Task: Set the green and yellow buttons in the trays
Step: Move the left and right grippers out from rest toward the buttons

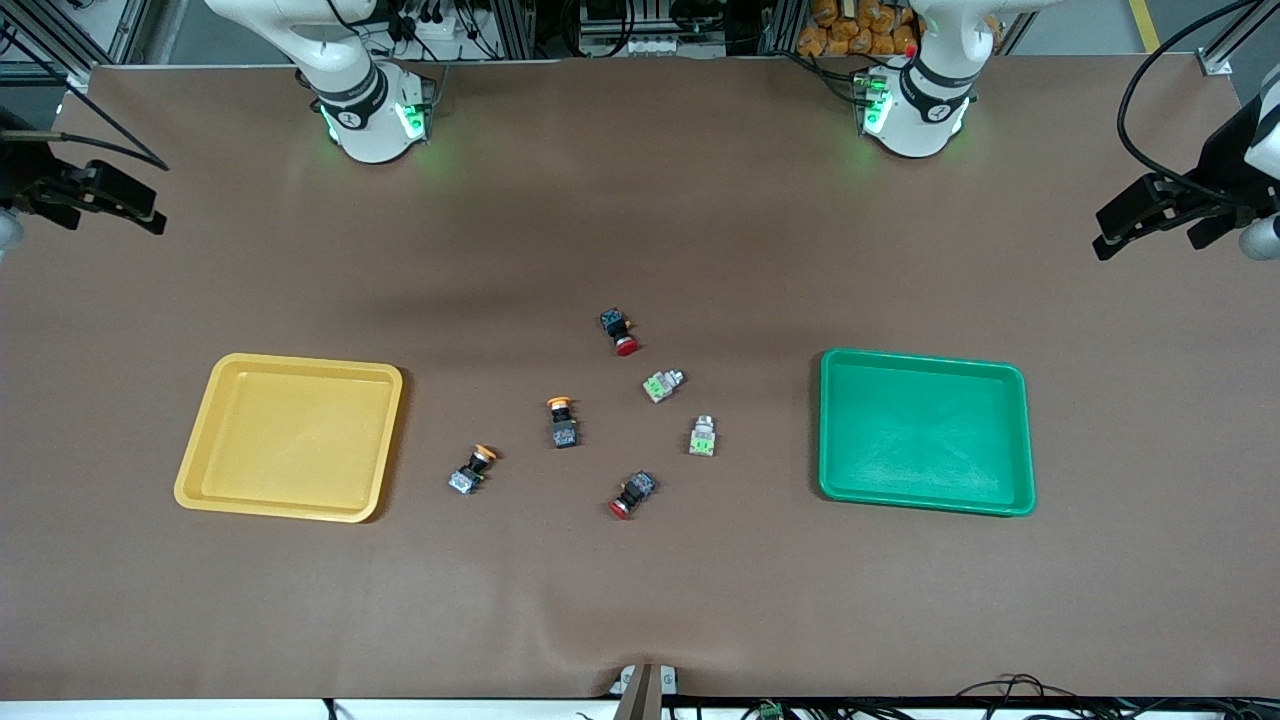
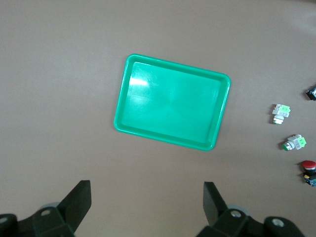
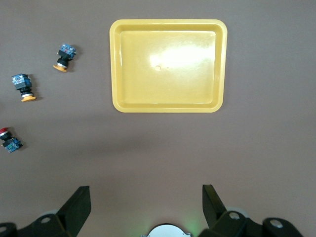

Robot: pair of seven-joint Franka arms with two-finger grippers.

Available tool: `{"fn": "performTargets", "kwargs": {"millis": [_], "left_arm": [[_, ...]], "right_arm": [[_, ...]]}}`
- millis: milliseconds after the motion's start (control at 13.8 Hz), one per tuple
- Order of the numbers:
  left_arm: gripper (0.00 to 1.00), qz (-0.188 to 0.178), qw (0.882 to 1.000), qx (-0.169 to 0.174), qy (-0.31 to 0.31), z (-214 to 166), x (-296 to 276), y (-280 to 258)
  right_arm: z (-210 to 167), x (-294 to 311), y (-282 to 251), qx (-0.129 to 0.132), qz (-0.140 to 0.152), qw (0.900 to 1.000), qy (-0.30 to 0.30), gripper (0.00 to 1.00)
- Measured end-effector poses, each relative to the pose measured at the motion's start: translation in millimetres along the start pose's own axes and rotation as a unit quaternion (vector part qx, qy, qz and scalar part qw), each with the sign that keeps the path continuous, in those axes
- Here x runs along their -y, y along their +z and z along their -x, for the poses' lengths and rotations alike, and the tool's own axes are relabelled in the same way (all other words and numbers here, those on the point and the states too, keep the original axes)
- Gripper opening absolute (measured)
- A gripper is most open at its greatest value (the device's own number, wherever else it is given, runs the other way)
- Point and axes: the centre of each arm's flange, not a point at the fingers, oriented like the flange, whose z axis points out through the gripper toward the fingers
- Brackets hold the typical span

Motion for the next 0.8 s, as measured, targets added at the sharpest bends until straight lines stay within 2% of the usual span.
{"fn": "performTargets", "kwargs": {"millis": [582,800], "left_arm": [[1.00,-0.004,1.000,0.026,0.001,5.2,1.4,5.0],[1.00,-0.005,0.999,0.032,0.011,7.1,-9.1,8.9]], "right_arm": [[3.5,-3.2,0.8,0.013,0.001,1.000,0.003,1.00],[-1.8,-3.3,13.1,0.027,0.001,1.000,0.004,1.00]]}}
